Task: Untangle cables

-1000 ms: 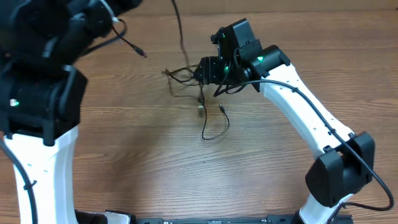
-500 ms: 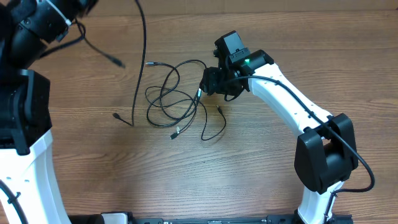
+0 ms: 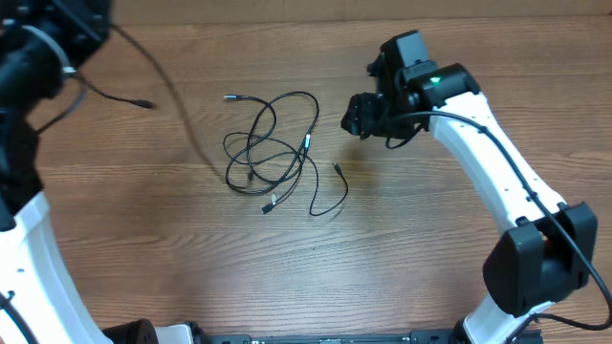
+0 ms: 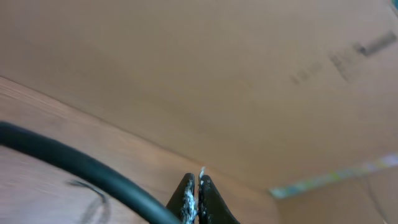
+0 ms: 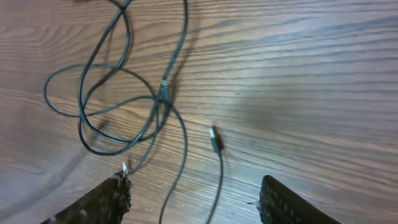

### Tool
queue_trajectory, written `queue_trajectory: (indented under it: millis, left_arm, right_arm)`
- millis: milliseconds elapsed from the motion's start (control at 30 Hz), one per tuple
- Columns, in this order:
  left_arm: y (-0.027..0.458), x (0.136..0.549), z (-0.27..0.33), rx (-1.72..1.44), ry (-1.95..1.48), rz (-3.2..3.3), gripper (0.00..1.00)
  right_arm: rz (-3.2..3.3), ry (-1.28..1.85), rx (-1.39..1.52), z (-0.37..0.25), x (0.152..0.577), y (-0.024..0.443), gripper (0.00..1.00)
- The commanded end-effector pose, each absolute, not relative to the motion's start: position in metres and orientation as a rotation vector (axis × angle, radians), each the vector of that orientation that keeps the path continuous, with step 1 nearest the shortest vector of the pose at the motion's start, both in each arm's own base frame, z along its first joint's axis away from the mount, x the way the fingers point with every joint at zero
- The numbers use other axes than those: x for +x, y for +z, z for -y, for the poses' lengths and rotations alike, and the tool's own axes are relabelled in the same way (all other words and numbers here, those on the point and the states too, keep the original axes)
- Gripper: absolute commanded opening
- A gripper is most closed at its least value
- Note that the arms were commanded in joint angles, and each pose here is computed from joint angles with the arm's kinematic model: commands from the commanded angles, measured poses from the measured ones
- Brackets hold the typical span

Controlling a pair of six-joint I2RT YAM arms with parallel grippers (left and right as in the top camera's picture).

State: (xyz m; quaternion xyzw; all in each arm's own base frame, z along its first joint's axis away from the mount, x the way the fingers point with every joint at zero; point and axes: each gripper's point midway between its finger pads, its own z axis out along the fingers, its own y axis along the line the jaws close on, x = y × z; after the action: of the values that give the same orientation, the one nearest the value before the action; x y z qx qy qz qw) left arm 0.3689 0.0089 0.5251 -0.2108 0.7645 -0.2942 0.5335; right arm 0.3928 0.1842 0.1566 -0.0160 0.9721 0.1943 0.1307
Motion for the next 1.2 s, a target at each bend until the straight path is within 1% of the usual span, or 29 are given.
queue_trajectory:
  millis: [0,167,333,500,633,667,833,1000,1167]
  left_arm:
    - [0.533,0.363,-0.057,-0.555,-0.535,-1.757,0.04]
    - [0.541,0.348,-0.127,-0.686,-0.355,-1.657,0.04]
    - [0.523,0.325,-0.197,-0.885,-0.05,-1.623,0.04]
    - [0.484,0.312,-0.245,-1.147,0.186,-1.622,0.04]
    - [0.435,0.324,-0.27,-1.297,0.26,-1.699,0.05]
    - [0.416,0.329,-0.276,-1.335,0.269,-1.742,0.04]
    - [0.368,0.334,-0.297,-1.479,0.367,-1.801,0.04]
    - [0.318,0.347,-0.315,-1.55,0.404,-1.904,0.04]
    - [0.266,0.349,-0.328,-1.634,0.444,-2.018,0.04]
  right_arm:
    - [-2.812,0.568,-0.052,-0.177,0.393,0.162,0.66]
    - [-2.813,0.567,-0.048,-0.176,0.393,0.162,0.66]
    - [-2.813,0.567,-0.047,-0.176,0.393,0.162,0.66]
    - [-2.819,0.566,-0.046,-0.176,0.392,0.161,0.66]
    - [-2.838,0.56,-0.048,-0.174,0.388,0.16,0.66]
    - [-2.843,0.557,-0.051,-0.174,0.386,0.159,0.66]
    - [-2.862,0.552,-0.048,-0.173,0.382,0.158,0.66]
    - [-2.887,0.538,-0.066,-0.17,0.376,0.155,0.66]
    - [-2.902,0.534,-0.065,-0.169,0.373,0.154,0.66]
